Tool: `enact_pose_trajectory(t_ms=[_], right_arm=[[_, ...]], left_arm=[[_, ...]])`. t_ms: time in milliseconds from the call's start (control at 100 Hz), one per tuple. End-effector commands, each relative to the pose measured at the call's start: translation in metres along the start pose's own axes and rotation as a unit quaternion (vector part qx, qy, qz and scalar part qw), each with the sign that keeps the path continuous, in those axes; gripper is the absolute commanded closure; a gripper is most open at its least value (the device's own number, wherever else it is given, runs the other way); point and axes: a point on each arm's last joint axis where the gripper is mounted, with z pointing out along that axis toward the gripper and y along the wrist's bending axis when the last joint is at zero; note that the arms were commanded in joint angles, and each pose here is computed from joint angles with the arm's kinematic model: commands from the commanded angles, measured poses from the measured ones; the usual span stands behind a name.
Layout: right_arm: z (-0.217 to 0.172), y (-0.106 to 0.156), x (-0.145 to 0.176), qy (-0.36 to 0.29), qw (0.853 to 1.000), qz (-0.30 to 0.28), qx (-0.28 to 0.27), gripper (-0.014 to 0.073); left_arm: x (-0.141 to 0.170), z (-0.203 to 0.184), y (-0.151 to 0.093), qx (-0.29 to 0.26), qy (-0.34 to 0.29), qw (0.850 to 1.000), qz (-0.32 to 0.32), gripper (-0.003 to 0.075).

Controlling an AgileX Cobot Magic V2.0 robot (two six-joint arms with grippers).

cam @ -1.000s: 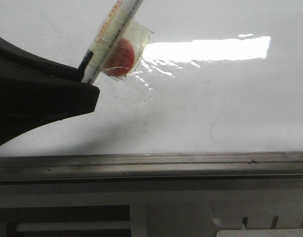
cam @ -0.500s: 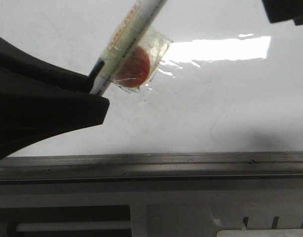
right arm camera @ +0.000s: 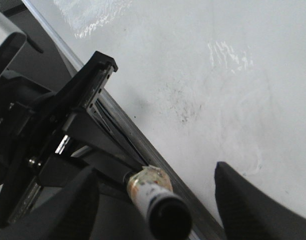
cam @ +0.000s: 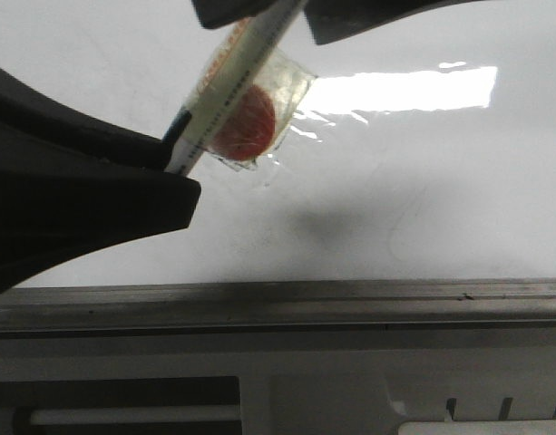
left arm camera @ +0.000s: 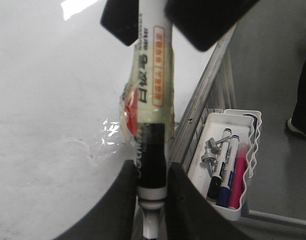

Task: Write number 8 on whiteboard

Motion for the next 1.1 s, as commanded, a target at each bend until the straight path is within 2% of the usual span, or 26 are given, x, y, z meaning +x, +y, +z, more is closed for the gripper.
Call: enact_pose_trajectory(t_ms=[0, 120, 130, 200, 250, 280, 420, 490, 780, 950, 1090], right_arm=[[0.000, 0.001, -0.023, -0.056, 0.998, 0.006, 0.002, 0.0223], [0.008, 0.001, -0.023, -0.045, 0.999, 0.021, -0.001, 0.0397], [0.009, 0.001, -0.023, -0.044, 0.999, 0.021, -0.001, 0.0434], [0.011, 0.001, -0.022, -0.039, 0.999, 0.022, -0.001, 0.0547], [0.014, 0.000, -0.021, -0.035, 0.999, 0.022, -0.001, 0.0624], [0.014, 0.000, -0.021, -0.036, 0.999, 0.025, -0.001, 0.0662], [0.014, 0.000, -0.021, -0.035, 0.999, 0.026, -0.001, 0.0666], [0.014, 0.000, -0.021, -0.035, 0.999, 0.026, -0.001, 0.0666], [0.014, 0.001, -0.020, -0.031, 0.999, 0.026, -0.002, 0.0666], [0.014, 0.001, -0.020, -0.032, 0.999, 0.026, -0.002, 0.0666], [0.014, 0.000, -0.021, -0.034, 0.999, 0.026, 0.000, 0.0666]], left_arm=[[-0.019, 0.000, 0.003, -0.007, -0.062, 0.998, -0.002, 0.0741], [-0.019, 0.000, 0.003, -0.007, -0.062, 0.998, -0.002, 0.0741], [-0.019, 0.000, 0.003, -0.007, -0.062, 0.998, -0.002, 0.0741], [-0.019, 0.000, 0.003, -0.007, -0.062, 0.998, -0.002, 0.0732], [-0.019, 0.000, 0.003, -0.007, -0.062, 0.998, -0.002, 0.0693], [-0.019, 0.000, 0.003, -0.007, -0.062, 0.998, -0.002, 0.0644], [-0.019, 0.000, 0.004, -0.011, -0.063, 0.998, -0.007, 0.0411], [-0.019, 0.000, 0.005, -0.016, -0.063, 0.998, -0.015, 0.0364], [-0.027, -0.009, 0.012, -0.052, -0.084, 0.994, -0.054, 0.0363], [-0.034, -0.032, 0.018, -0.093, -0.075, 0.987, -0.105, 0.0363], [-0.041, -0.058, 0.018, -0.107, -0.079, 0.985, -0.107, 0.0363]])
